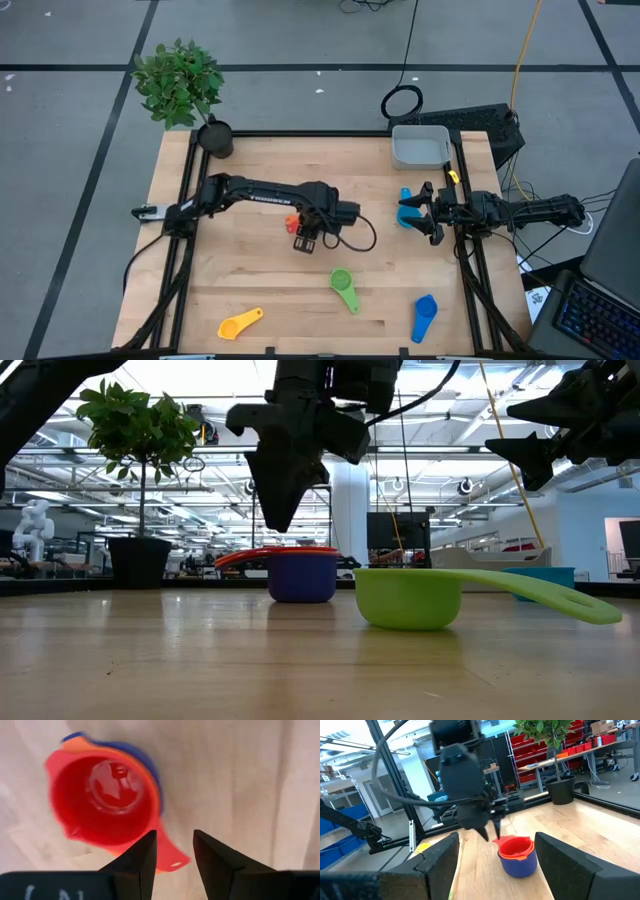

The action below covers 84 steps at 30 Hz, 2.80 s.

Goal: Nest measuring cups in basket
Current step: Stack the red measuring cup on top of the orange measuring cup

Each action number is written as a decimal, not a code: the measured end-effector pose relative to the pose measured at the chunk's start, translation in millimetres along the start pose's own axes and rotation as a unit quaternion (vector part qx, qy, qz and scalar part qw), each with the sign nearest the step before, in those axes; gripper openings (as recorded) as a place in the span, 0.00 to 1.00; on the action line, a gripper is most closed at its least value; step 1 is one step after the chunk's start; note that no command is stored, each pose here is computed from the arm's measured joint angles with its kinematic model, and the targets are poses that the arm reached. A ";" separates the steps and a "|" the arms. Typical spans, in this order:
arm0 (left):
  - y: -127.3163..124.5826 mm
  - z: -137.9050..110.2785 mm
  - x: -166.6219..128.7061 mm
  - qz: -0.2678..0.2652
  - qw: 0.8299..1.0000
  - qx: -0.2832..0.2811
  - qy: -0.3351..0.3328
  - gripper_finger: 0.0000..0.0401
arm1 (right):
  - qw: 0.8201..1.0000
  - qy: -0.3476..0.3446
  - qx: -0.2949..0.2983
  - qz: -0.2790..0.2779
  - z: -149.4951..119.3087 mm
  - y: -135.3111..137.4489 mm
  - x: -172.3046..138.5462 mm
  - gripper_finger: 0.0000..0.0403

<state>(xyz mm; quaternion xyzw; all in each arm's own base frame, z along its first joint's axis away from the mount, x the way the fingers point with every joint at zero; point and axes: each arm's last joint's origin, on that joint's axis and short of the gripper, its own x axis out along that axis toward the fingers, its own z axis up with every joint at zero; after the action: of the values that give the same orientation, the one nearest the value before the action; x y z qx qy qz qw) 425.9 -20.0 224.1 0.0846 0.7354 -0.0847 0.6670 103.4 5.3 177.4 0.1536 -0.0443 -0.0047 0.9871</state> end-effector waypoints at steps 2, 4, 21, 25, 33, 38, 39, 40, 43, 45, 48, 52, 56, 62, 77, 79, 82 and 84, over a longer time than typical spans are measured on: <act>-8.2 1.5 0.0 -0.004 1.000 0.003 -0.001 0.33 | 1.000 0.000 0.000 0.000 0.0 0.0 0.0 0.62; -16.8 2.9 -0.1 -0.003 1.000 0.010 -0.001 0.33 | 1.000 0.000 -0.001 0.000 0.0 0.0 0.0 0.62; -34.0 8.6 11.4 0.000 1.000 -0.023 -0.016 0.33 | 1.000 0.000 0.001 0.000 0.1 0.0 0.0 0.62; -20.8 -2.0 36.4 -0.004 0.997 -0.063 0.035 0.33 | 1.000 0.000 0.001 0.000 0.1 0.0 0.0 0.62; -5.3 -16.6 65.9 -0.012 0.992 -0.085 0.087 0.33 | 1.000 0.000 0.000 0.000 0.1 0.0 0.0 0.62; 1.3 -24.2 64.4 -0.017 0.988 -0.094 0.118 0.33 | 1.000 0.000 -0.001 0.000 0.1 0.0 0.0 0.62; 1.3 -26.5 62.5 -0.017 0.987 -0.095 0.126 0.33 | 1.000 0.000 -0.001 0.000 0.1 0.0 0.0 0.62; 1.0 -28.2 60.8 -0.018 0.987 -0.095 0.131 0.33 | 1.000 0.000 -0.001 0.000 0.1 0.0 0.0 0.62; 0.2 -30.1 54.4 -0.016 0.988 -0.086 0.125 0.33 | 1.000 0.000 -0.001 0.000 0.1 0.0 0.0 0.62; 1.8 -28.1 53.4 0.003 0.991 -0.070 0.111 0.33 | 1.000 -0.001 -0.001 0.000 0.1 0.0 0.0 0.62; 12.2 -26.5 54.2 0.056 0.991 -0.065 0.100 0.33 | 1.000 -0.002 -0.001 0.000 0.4 0.1 0.0 0.62; 25.4 -29.6 54.2 0.075 0.988 -0.094 0.101 0.33 | 1.000 0.000 0.008 0.000 0.0 0.0 0.0 0.62; 23.1 -37.3 43.9 0.069 0.984 -0.122 0.112 0.33 | 1.000 0.002 0.008 -0.001 -0.4 -0.1 0.0 0.62; 17.0 -32.4 31.6 0.055 0.994 -0.074 0.054 0.33 | 1.000 -0.003 0.001 -0.001 0.4 0.0 0.0 0.62; 80.1 -50.4 32.8 0.092 0.987 -0.123 0.054 0.33 | 0.999 -0.001 0.032 0.000 0.2 0.1 0.0 0.62; 79.2 -51.5 33.1 0.058 0.989 -0.123 0.052 0.33 | 0.999 0.001 0.037 0.000 -0.1 0.0 0.0 0.62; 78.7 -55.9 32.1 0.100 0.985 -0.115 0.087 0.33 | 0.999 0.006 0.033 -0.002 -1.1 -0.4 0.0 0.62; 80.9 -56.5 31.2 0.152 0.978 -0.105 0.101 0.33 | 1.000 0.006 0.025 -0.002 -1.2 -0.4 0.0 0.62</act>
<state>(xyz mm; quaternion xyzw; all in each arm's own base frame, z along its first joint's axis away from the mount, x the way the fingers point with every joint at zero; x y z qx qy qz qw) 387.5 72.4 197.5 0.1330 0.7820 0.1046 0.5998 103.6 5.3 176.1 0.1780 -0.0379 -0.0048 0.9833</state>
